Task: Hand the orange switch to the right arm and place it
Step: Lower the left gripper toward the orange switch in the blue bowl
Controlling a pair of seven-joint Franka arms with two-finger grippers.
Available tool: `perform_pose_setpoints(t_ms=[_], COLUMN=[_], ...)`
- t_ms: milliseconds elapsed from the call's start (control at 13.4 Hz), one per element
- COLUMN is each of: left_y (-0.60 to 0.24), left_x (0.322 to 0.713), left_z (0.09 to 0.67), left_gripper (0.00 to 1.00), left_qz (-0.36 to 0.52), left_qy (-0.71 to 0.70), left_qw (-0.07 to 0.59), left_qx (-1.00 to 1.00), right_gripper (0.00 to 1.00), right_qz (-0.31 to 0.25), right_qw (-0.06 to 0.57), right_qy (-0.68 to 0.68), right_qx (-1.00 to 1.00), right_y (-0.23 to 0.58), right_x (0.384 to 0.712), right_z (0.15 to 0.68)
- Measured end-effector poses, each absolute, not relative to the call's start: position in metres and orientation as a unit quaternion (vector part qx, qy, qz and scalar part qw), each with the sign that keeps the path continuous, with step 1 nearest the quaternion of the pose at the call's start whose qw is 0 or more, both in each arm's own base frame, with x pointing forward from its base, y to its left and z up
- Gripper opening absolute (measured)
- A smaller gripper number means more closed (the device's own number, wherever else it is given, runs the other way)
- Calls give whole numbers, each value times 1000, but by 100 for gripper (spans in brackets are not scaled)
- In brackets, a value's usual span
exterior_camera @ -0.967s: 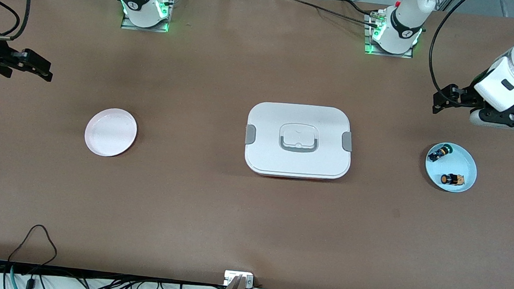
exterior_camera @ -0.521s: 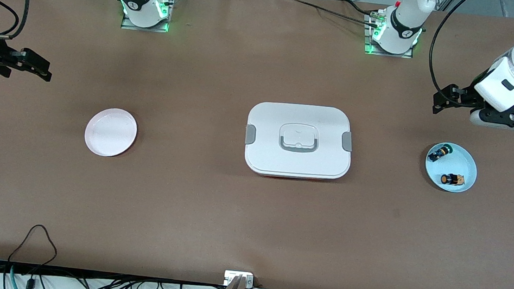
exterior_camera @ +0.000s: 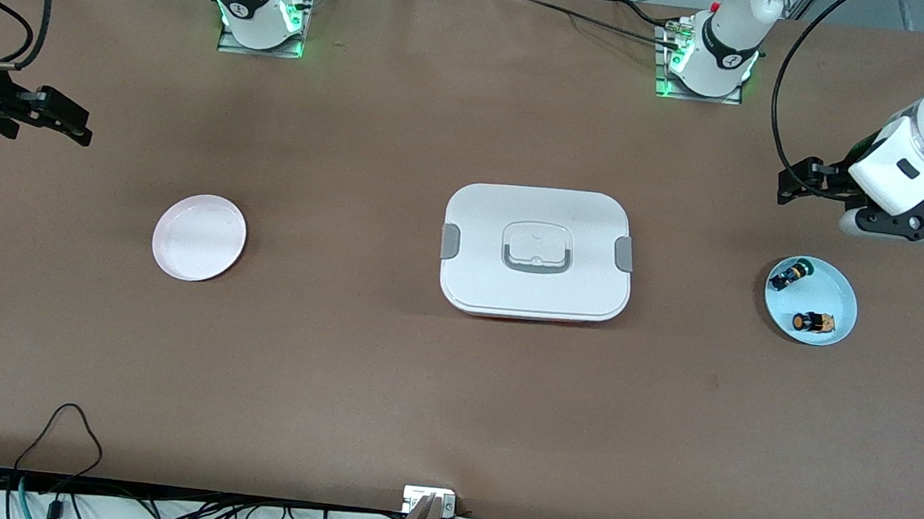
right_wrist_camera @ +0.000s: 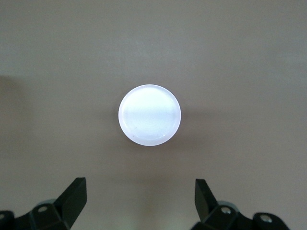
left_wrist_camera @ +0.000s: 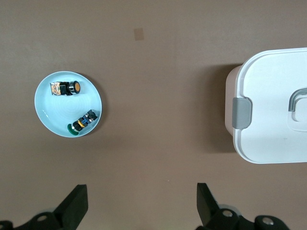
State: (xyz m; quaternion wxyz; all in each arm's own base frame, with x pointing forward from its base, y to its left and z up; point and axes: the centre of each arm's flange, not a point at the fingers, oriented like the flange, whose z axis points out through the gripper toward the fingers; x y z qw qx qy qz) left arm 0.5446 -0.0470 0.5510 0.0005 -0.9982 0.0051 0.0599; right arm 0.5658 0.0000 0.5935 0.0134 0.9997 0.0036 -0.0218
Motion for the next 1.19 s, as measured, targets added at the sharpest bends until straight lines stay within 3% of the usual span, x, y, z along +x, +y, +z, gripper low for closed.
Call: perform_pose_setpoints(t_ms=[1190], left_y=[-43], left_x=[548], left_z=[547], left_gripper=[100], left_qz=[79], left_qy=[10], left_qw=[21], left_qx=[-997], right_gripper=[100], right_qz=[-24], right_qw=[14], right_qy=[5], right_qx=[1000], right_y=[1], right_x=[567], right_z=[591])
